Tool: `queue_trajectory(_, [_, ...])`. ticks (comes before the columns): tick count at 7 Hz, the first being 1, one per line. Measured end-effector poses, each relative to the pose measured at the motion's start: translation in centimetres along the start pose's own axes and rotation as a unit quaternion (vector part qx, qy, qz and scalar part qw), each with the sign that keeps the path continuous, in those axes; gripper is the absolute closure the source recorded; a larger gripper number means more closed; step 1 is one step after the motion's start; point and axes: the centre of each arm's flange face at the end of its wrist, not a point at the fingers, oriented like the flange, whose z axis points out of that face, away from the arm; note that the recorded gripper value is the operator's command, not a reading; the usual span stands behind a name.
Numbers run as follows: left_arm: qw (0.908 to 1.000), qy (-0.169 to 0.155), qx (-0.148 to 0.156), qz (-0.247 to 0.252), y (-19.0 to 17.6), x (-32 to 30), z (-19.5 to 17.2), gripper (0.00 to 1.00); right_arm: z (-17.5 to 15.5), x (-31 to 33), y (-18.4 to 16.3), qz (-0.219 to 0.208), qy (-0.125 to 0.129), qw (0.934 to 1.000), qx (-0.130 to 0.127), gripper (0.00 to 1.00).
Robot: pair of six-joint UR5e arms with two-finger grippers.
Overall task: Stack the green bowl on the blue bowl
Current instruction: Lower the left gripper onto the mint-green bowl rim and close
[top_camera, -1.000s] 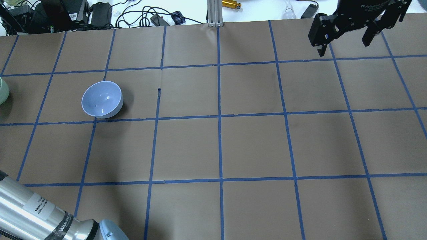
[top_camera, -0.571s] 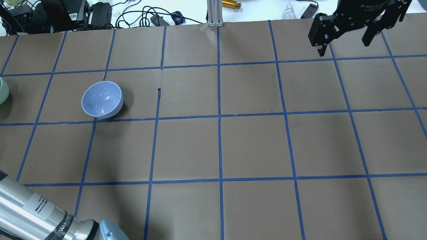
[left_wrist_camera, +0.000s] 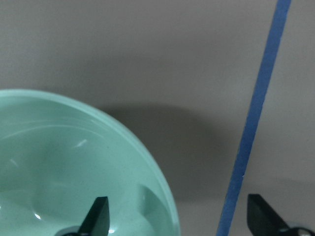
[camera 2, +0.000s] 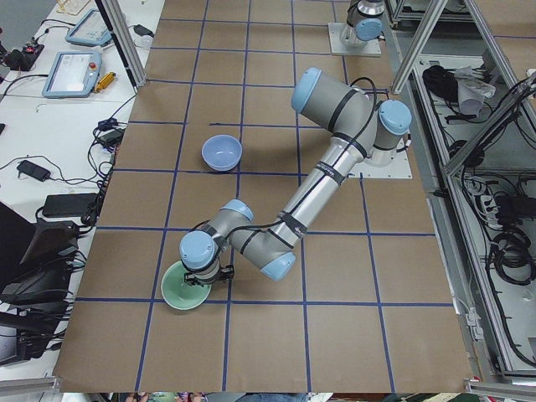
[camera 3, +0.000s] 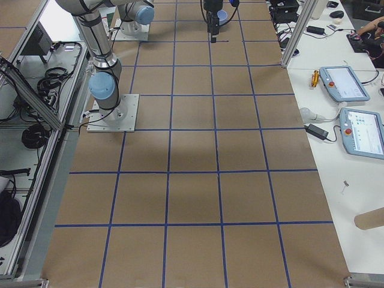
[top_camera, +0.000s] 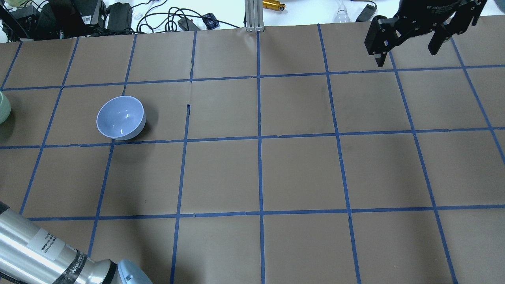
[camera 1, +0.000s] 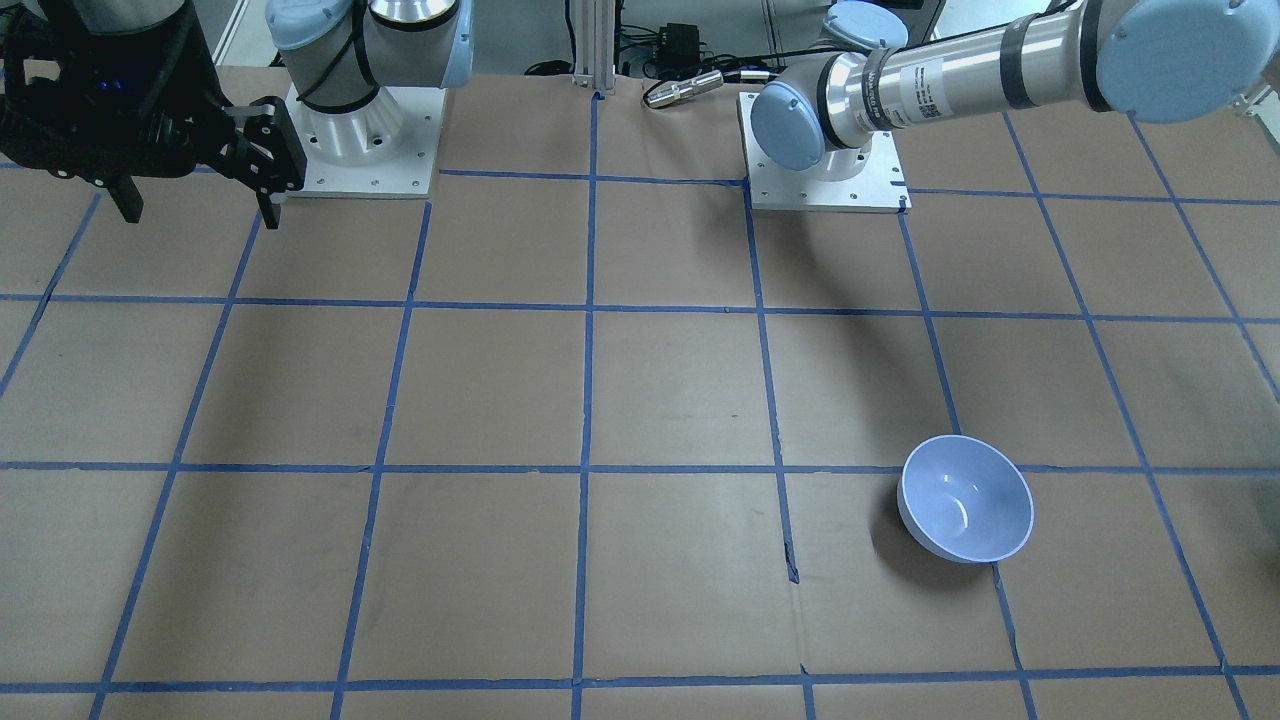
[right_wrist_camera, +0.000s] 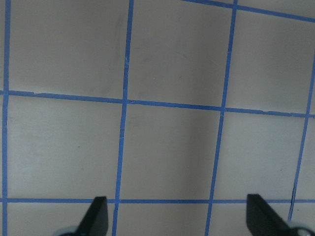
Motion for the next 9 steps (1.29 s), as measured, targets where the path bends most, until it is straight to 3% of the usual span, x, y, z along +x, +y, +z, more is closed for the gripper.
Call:
queue_trajectory(2, [1.0000,-0.001,0.000,0.001,-0.02,-0.01,-0.08,0.97,0.00,0.00,0.00,0.000,0.000,1.0000,0.000,0.00])
queue_trajectory(9, [1.0000,-0.003,0.002,0.000,-0.23,-0.08,-0.10,1.00,0.00,0.00,0.00,0.000,0.000,1.0000,0.000,0.00])
